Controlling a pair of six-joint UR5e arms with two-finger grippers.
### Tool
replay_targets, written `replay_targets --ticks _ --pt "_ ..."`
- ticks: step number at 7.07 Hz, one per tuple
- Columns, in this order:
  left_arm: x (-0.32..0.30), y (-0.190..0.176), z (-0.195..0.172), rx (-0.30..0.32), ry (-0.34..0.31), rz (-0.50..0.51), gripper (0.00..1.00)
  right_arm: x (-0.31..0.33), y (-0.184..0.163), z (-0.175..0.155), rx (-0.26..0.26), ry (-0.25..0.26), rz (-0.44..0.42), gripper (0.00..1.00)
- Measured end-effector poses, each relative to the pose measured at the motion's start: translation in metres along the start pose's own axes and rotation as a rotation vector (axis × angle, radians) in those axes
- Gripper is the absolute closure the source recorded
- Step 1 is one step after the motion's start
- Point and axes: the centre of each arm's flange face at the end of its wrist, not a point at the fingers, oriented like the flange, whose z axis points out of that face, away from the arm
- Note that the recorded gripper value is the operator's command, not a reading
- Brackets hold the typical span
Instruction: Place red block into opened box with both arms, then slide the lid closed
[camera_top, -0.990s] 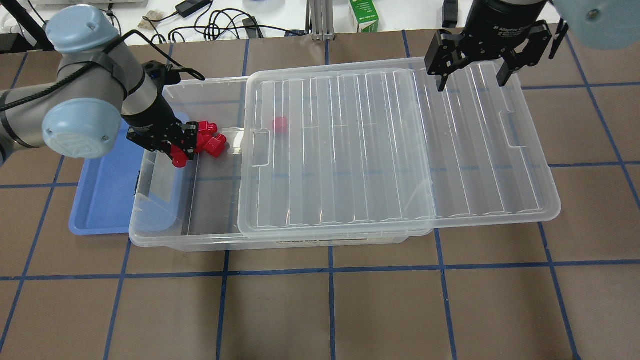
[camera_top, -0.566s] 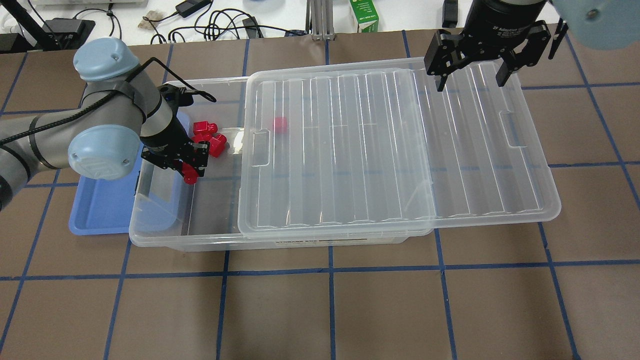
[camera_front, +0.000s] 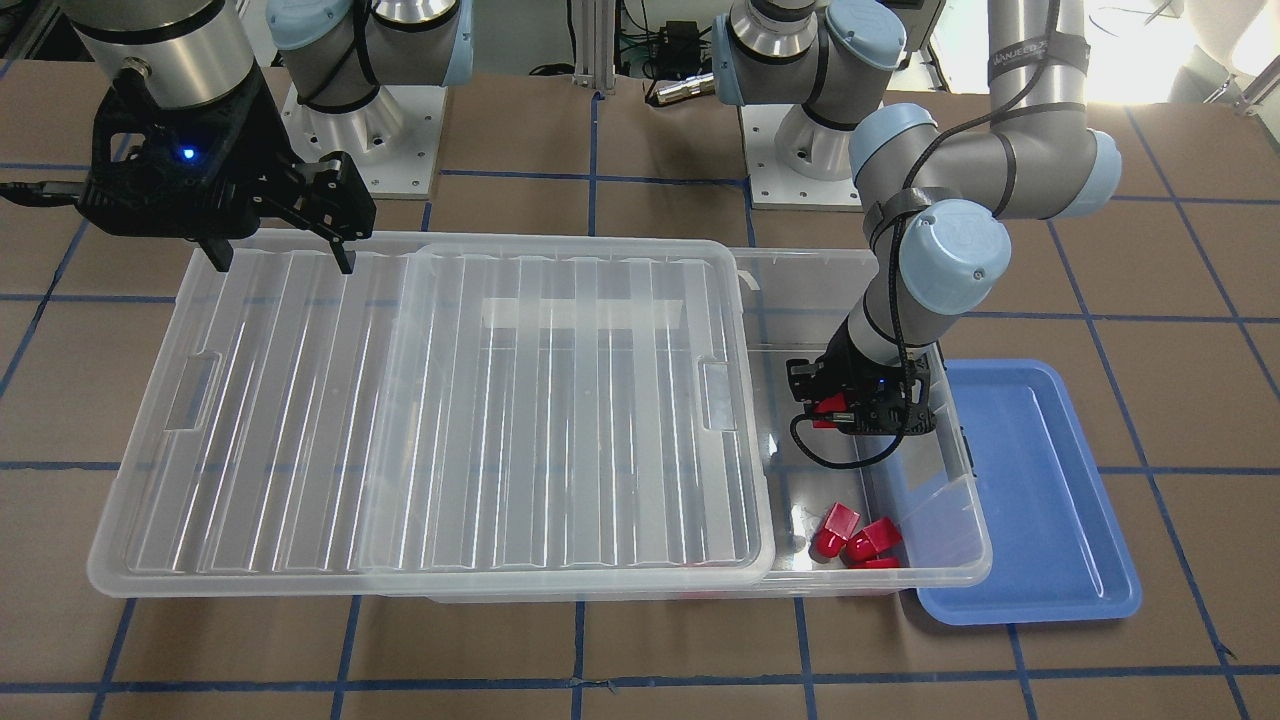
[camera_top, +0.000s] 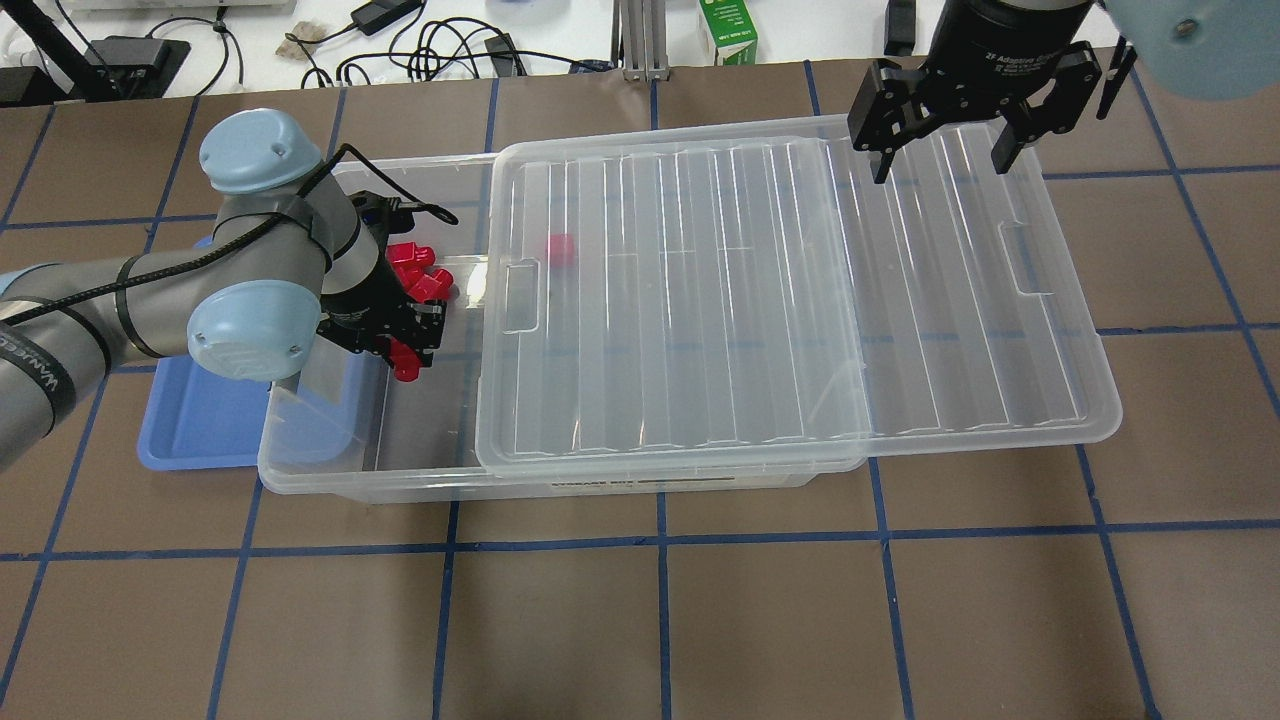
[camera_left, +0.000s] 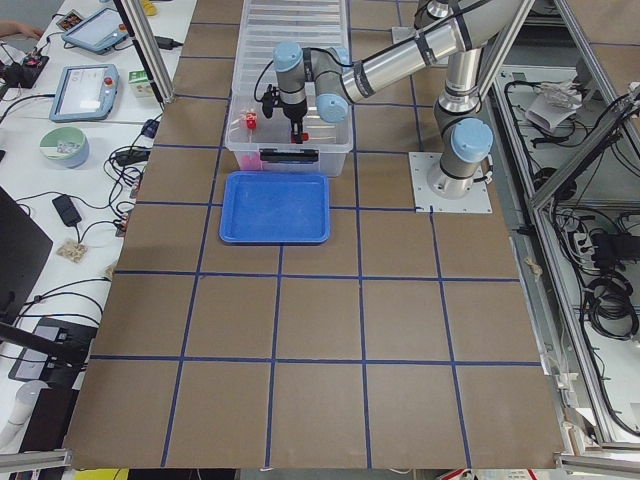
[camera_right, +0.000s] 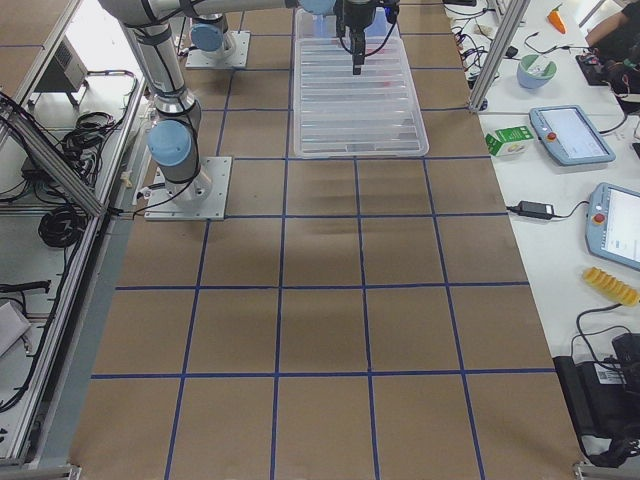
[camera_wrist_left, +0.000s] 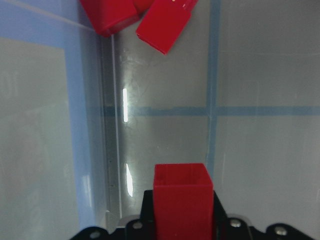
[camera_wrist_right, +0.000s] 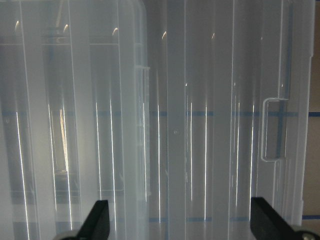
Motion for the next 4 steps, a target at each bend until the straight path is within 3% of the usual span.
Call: replay_targets --ticks 1,2,3,4 --pt "0.001 -0.001 0.006 -0.01 0.0 0.001 0.9 0.0 0.0 0.0 0.0 -0.001 0.0 0.0" --pt "0.001 -0.002 0.012 -0.017 0.0 0.002 0.59 0.0 0.0 0.0 0.0 -0.001 0.0 0.0" --pt "0.001 -0.003 0.016 -0.021 0.0 0.004 0.08 0.0 0.0 0.0 0.0 -0.001 -0.001 0.0" --pt "0.001 -0.004 0.018 -0.024 -0.001 0.003 0.0 0.0 -0.001 0.001 0.0 -0.002 -0.001 0.0"
